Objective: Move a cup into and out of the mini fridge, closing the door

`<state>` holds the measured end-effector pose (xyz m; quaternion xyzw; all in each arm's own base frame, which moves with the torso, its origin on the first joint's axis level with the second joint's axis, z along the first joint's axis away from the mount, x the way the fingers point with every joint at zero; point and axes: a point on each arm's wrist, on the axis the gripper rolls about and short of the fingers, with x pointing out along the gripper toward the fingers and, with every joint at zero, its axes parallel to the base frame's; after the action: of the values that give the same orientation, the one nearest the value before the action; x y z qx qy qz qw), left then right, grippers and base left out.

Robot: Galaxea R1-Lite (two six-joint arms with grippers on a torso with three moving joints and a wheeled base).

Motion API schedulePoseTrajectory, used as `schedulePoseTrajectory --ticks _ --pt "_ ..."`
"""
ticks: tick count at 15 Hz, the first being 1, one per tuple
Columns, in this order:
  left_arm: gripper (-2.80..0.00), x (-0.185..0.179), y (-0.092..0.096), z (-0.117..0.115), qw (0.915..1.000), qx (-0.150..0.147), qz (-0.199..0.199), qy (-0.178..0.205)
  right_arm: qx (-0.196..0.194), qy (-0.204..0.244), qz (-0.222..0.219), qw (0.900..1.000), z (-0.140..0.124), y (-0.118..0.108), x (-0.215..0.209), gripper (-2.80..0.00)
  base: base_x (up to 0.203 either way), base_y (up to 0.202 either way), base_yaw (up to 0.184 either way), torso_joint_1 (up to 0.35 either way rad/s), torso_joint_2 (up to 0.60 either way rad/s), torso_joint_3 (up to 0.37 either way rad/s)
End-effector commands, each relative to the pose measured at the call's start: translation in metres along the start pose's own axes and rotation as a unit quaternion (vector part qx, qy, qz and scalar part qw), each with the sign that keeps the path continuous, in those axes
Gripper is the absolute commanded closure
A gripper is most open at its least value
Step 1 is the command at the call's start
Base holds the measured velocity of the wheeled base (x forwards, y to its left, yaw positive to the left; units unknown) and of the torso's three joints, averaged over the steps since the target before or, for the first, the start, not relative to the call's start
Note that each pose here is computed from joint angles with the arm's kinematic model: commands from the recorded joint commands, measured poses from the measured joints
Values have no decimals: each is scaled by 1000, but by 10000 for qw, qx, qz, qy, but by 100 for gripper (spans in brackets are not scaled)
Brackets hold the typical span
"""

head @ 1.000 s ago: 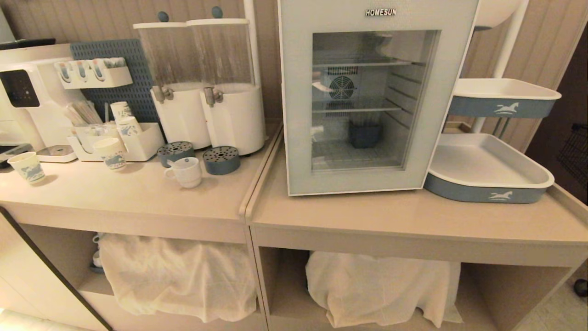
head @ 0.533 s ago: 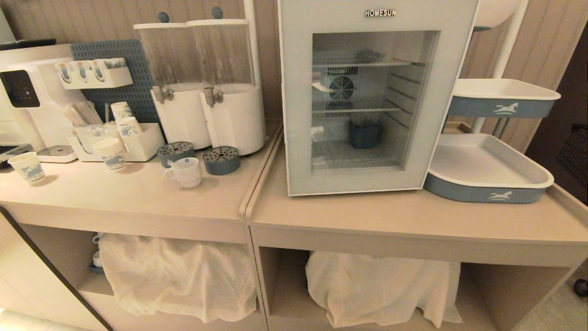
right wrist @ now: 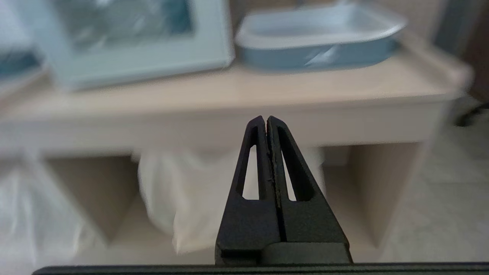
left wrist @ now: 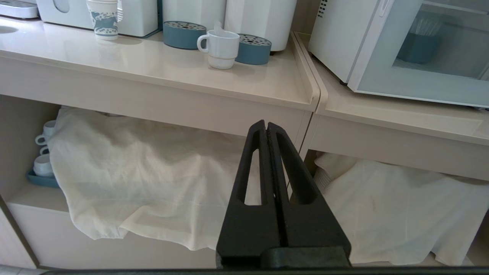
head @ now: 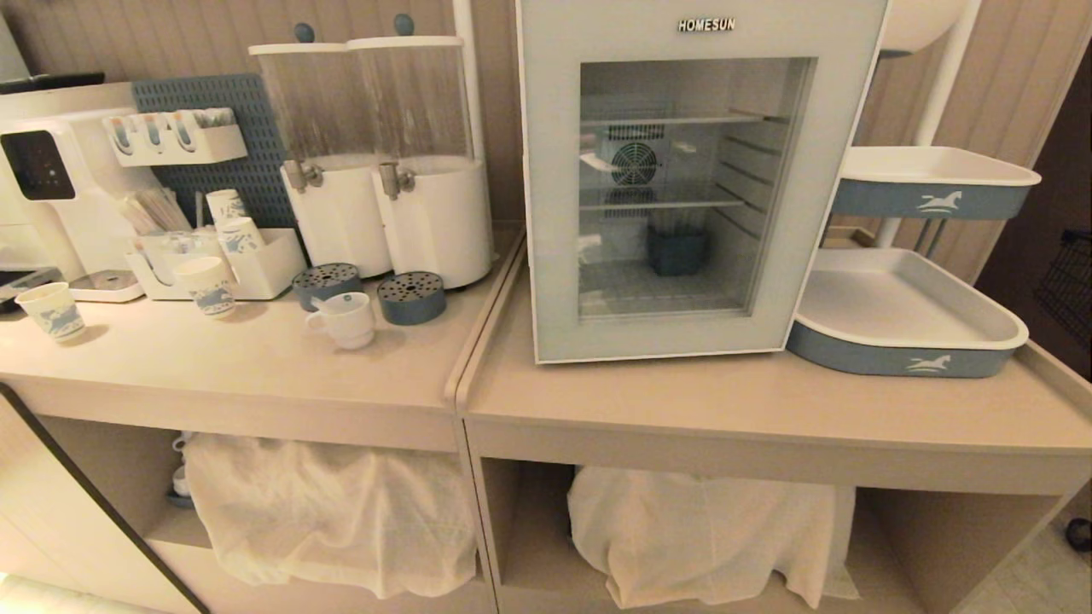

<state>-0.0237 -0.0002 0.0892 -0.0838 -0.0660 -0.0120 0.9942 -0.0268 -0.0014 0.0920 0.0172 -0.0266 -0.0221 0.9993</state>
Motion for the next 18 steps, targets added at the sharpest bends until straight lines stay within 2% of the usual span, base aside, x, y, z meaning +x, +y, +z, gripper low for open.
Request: schedulePoseTrajectory --ticks 1,10,18 --pt "0 1 2 -11 9999 -10 24 169 -117 494 201 9985 -18 1 2 0 0 0 0 0 0 0" --pt "0 1 2 -11 9999 -2 24 169 -153 481 262 9984 -17 1 1 0 0 7 -1 0 1 0" --pt "0 1 2 -11 9999 -2 23 169 -153 482 262 9984 -17 1 1 0 0 185 -3 2 1 2"
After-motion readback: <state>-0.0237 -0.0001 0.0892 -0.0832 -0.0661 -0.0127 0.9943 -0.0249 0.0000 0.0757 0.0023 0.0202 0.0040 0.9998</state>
